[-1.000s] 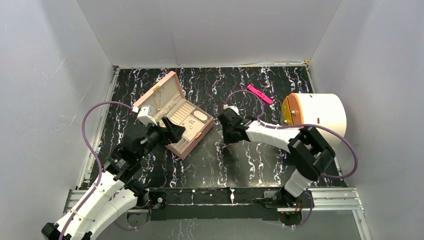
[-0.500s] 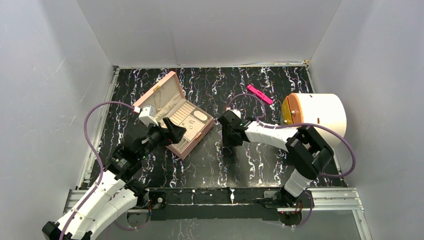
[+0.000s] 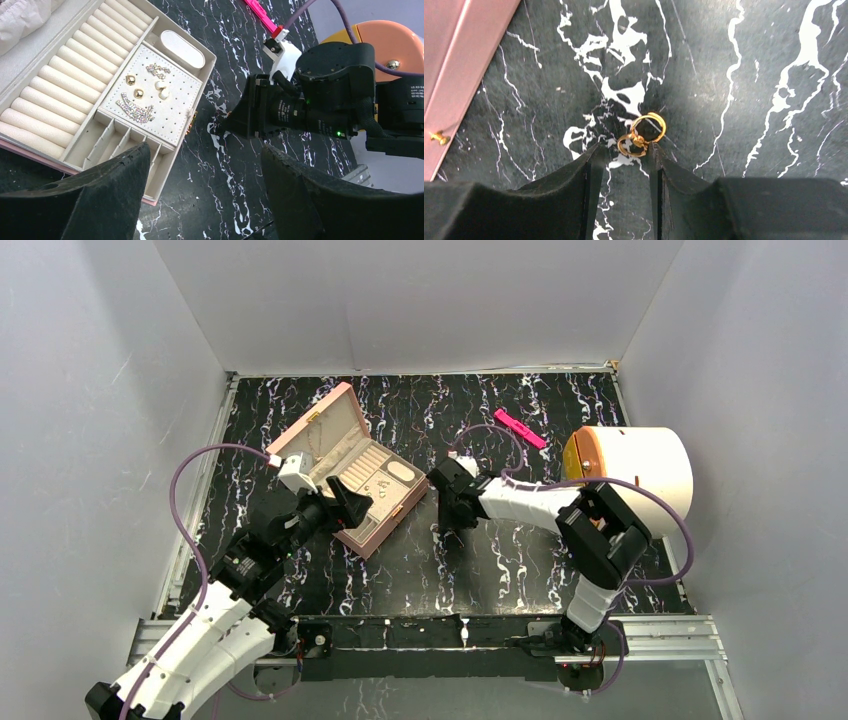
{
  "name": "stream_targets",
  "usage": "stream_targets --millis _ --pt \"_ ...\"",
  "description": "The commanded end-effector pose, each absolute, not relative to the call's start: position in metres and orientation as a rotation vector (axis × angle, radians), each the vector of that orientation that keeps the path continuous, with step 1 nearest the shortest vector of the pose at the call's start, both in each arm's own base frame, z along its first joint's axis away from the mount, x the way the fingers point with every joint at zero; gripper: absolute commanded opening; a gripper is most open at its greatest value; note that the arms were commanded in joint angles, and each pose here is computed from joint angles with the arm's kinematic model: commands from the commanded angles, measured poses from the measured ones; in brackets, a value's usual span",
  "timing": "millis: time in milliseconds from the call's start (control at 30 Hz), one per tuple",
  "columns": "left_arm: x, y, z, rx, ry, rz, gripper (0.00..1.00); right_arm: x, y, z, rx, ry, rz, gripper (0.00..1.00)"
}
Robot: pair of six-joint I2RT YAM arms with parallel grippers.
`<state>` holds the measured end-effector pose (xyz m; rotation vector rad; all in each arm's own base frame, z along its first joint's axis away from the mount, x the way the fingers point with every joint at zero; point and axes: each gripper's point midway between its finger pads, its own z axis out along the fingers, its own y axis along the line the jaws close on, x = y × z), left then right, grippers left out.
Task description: Organize the mixed jewelry
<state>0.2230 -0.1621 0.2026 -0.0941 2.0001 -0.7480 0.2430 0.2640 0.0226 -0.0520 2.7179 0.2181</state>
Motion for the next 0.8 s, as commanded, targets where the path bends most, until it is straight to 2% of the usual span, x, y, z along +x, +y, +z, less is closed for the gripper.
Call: stream_targets --millis 0,367,467,600,767 --pt "0.223 -0.159 0.205 -0.093 1.982 -0.737 0.78 0.262 0.257 0.021 -0.060 2.660 0.089 0.46" --pt "0.223 -0.158 0.201 -0.090 1.994 -0.722 0.78 0.273 0.260 0.020 -0.194 2.630 0.018 0.39" --pt "0.223 -0.158 0.200 -0.093 1.995 -0.722 0.78 0.267 0.258 0.023 -0.210 2.641 0.005 0.40" --pt "0.223 -0.159 0.200 -0.092 1.996 -0.731 0.78 0.258 0.257 0.028 -0.218 2.658 0.003 0.48" --pt "0.223 -0.161 0.199 -0.095 1.995 -0.739 0.78 0.249 0.252 0.027 -0.200 2.681 -0.022 0.45"
